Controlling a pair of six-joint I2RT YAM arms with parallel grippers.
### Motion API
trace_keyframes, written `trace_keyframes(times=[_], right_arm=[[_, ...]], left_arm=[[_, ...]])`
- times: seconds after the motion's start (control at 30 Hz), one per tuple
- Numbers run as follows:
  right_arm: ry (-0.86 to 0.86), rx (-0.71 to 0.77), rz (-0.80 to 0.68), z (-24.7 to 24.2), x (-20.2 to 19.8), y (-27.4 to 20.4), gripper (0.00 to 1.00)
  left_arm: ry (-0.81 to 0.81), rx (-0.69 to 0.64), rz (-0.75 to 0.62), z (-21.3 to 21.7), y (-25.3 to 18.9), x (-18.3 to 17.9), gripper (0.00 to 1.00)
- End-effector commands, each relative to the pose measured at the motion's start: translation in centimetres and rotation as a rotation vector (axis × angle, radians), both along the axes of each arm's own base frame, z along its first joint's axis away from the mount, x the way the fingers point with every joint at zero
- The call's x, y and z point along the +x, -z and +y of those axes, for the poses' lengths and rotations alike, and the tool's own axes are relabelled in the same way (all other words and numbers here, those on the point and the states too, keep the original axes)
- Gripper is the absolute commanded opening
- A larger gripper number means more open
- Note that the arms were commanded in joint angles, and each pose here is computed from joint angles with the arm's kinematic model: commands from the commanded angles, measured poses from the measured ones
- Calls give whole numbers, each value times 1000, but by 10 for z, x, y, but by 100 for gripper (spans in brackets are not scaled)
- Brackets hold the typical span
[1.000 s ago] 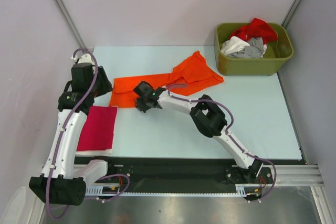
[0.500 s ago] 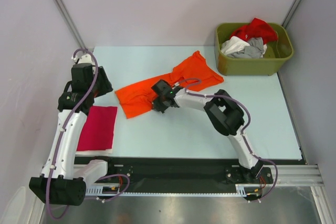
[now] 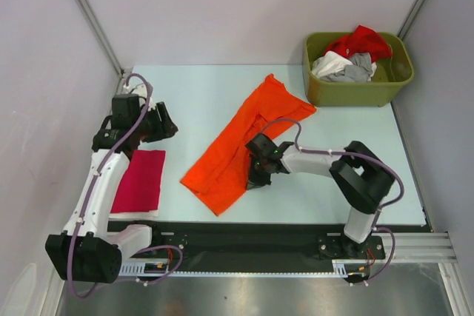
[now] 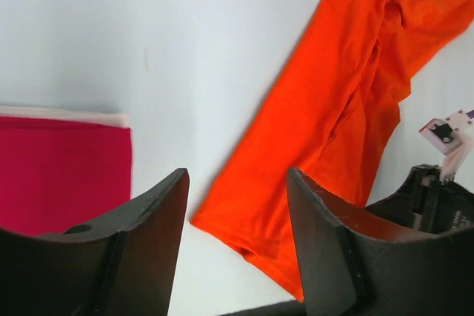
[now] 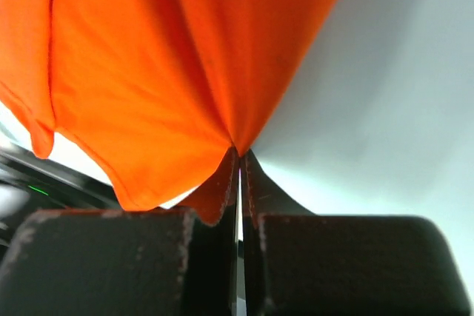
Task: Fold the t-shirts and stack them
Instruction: Fold the tshirt
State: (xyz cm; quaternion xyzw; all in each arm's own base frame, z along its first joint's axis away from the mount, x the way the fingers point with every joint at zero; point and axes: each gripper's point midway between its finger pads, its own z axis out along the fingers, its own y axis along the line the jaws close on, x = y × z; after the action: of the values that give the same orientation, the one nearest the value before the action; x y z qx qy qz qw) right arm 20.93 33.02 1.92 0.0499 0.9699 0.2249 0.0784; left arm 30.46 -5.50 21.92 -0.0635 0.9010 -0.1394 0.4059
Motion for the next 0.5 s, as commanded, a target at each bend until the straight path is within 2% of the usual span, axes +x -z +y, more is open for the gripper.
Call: trace_keyframes(times=[0.0,0.03,0.07,0.13,0.17,0.23,0.33,0.37,0.47], right_arm=[[-263,-13,-56,-29,-40,-16,0],[-287,-2,-97,-34,-43,-27,1],[-290,-30,-88,-48,-53,-21,6],[-296,-12,-91,-57,-62,-25,11],[-278,-10,-102,-66,-68,-29,19],[-260,1,-125,-72,-67,-38,25],[-196,-42,-229,-86,-45,-63,39],[-168,-101,-276,-99,-34,-68,48],[-32,-136,-361,-123,14,-91,59]], left_arm=[[112,-84,52,-23,24,-10,62],[131,-96,69,-29,29,-13,62],[154,-109,84,-35,36,-14,62],[202,-139,140,-50,54,-25,62],[219,-148,146,-56,58,-26,62],[240,-176,184,-67,72,-36,62],[256,-207,206,-76,87,-41,62],[262,-212,215,-78,91,-43,62],[261,-197,267,-77,111,-51,63]])
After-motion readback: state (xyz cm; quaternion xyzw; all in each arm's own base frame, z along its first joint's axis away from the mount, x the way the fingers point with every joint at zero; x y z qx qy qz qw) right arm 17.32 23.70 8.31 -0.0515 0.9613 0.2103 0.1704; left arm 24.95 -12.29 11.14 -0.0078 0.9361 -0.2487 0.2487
